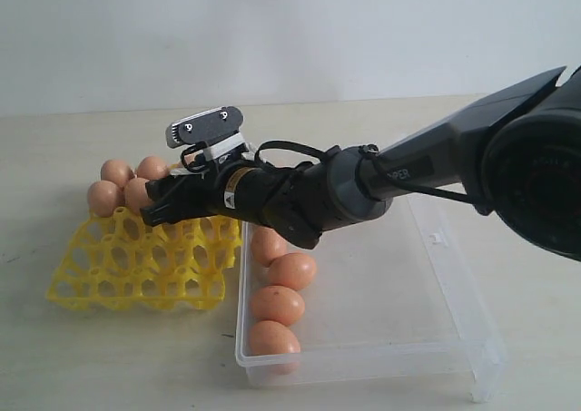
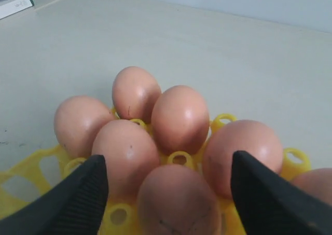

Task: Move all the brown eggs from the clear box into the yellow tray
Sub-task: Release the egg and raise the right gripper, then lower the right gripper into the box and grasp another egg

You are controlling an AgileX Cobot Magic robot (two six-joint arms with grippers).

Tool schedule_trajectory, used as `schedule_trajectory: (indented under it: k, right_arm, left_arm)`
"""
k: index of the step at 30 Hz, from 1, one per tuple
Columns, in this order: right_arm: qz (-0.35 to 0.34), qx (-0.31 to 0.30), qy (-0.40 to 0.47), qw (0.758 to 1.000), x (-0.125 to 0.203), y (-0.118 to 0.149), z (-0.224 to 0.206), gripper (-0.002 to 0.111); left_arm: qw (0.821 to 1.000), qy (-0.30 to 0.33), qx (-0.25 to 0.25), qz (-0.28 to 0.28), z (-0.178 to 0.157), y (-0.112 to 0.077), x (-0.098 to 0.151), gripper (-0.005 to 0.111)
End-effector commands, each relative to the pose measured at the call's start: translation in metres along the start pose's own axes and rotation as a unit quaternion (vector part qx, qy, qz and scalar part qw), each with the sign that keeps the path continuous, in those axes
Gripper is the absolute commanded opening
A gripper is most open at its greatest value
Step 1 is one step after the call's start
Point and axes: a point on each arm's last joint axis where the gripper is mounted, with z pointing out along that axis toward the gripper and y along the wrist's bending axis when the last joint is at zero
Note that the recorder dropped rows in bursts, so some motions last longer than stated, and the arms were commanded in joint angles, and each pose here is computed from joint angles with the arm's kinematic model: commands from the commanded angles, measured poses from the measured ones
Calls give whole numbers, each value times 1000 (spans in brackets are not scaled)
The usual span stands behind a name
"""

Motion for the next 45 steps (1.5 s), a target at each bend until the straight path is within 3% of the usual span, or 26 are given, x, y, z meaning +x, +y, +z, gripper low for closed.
schedule_trajectory:
  k: [1,5,8,10,13,22,23,25,26,27,28,30,33,36,38,45]
  right_arm:
    - [-8,9,-12,1000,-32,1,-15,64]
    - [-20,39,19,999,-76,5,-47,61]
    - [4,99,128,987,-90,2,-80,60]
    - [30,142,222,964,-89,-1,-104,60]
    - [126,190,294,928,-81,-7,-124,60]
    - [194,180,356,896,-43,-9,-127,60]
    - [167,170,366,899,-39,-9,-127,60]
    - [40,119,408,904,-31,-9,-130,60]
    - [-61,78,429,898,-30,-10,-133,60]
    - [-98,65,436,892,-30,-11,-133,60]
    - [-183,29,444,876,-31,-12,-136,60]
    - [-288,-26,451,844,-30,-12,-137,60]
    - [-400,-115,437,797,-29,-7,-137,60]
    - [-462,-151,406,774,-31,-5,-134,60]
    - [-462,-157,390,781,-30,-3,-129,60]
    - [-472,-170,395,769,-12,-7,-116,60]
  left_arm:
    - [1000,-9,0,-2,-1,0,-2,0]
    - [1000,-9,0,-2,-1,0,-2,0]
    - [1000,-9,0,-2,-1,0,-2,0]
    - [1000,-9,0,-2,-1,0,-2,0]
    - [1000,-9,0,-2,-1,0,-2,0]
    - [1000,-9,0,-2,-1,0,-2,0]
    - [1000,-9,0,-2,-1,0,-2,0]
    - [1000,-9,0,-2,-1,0,-2,0]
    - [1000,-9,0,-2,-1,0,-2,0]
    - [1000,-9,0,-2,-1,0,-2,0]
    - [1000,-9,0,-2,-1,0,-2,0]
    - [1000,-9,0,-2,-1,0,-2,0]
    - [1000,-9,0,-2,-1,0,-2,0]
    - [1000,-9,0,-2,-1,0,-2,0]
    - [1000,-9,0,-2,-1,0,-2,0]
    - [1000,-9,0,-2,-1,0,-2,0]
